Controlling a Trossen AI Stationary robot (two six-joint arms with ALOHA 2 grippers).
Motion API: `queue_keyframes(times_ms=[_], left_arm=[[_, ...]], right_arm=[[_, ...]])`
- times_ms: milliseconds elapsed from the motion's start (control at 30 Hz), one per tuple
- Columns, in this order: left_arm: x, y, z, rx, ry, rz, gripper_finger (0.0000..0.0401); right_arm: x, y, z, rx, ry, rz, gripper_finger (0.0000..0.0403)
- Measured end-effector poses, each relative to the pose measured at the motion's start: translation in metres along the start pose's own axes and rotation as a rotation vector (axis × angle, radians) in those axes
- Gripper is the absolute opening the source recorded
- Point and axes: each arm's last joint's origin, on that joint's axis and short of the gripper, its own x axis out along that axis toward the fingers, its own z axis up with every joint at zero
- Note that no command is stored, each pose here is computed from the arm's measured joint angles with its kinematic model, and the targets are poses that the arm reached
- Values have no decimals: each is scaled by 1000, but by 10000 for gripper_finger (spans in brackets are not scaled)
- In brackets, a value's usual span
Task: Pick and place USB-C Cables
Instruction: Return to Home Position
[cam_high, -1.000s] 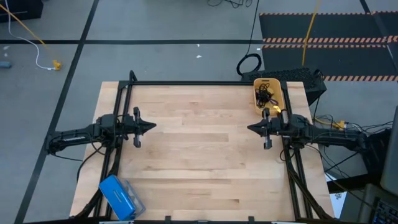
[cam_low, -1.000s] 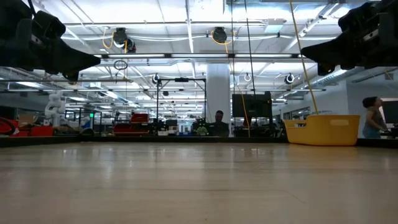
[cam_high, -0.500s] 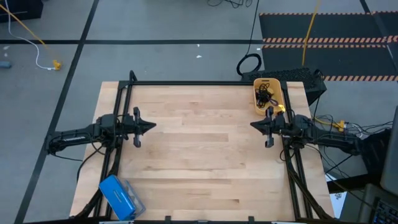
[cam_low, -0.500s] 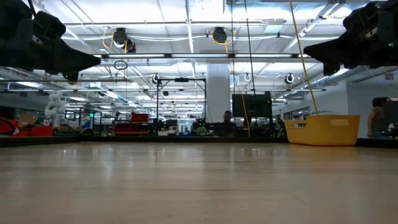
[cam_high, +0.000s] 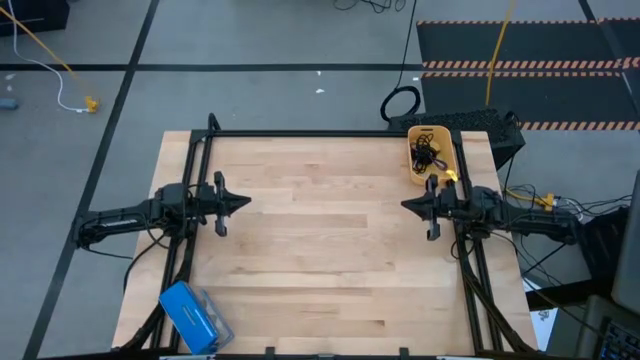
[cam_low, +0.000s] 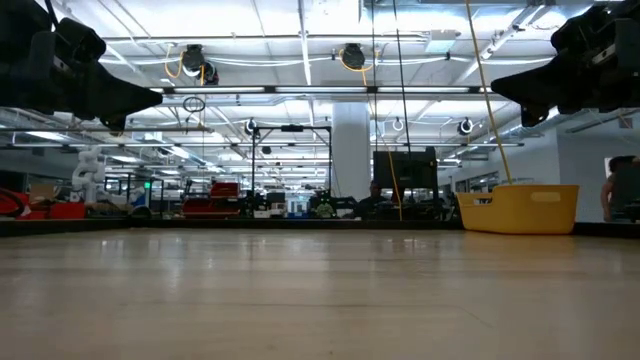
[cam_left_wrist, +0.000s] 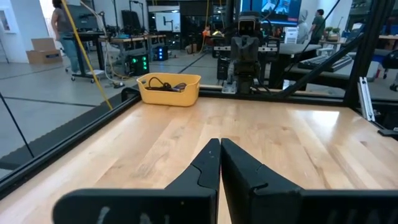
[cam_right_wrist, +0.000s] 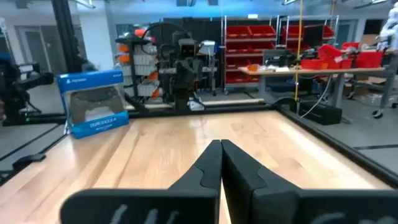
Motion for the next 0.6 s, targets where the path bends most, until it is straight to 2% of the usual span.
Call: queue_keyframes(times_ms=[133,600], left_arm=[[0,0,0,7,0,0,4],[1,0,-1,0,-12,-11,9]], right_arm=[[0,1,-3,-1,28,-4,0],[0,2,-4,1,37,4,0]])
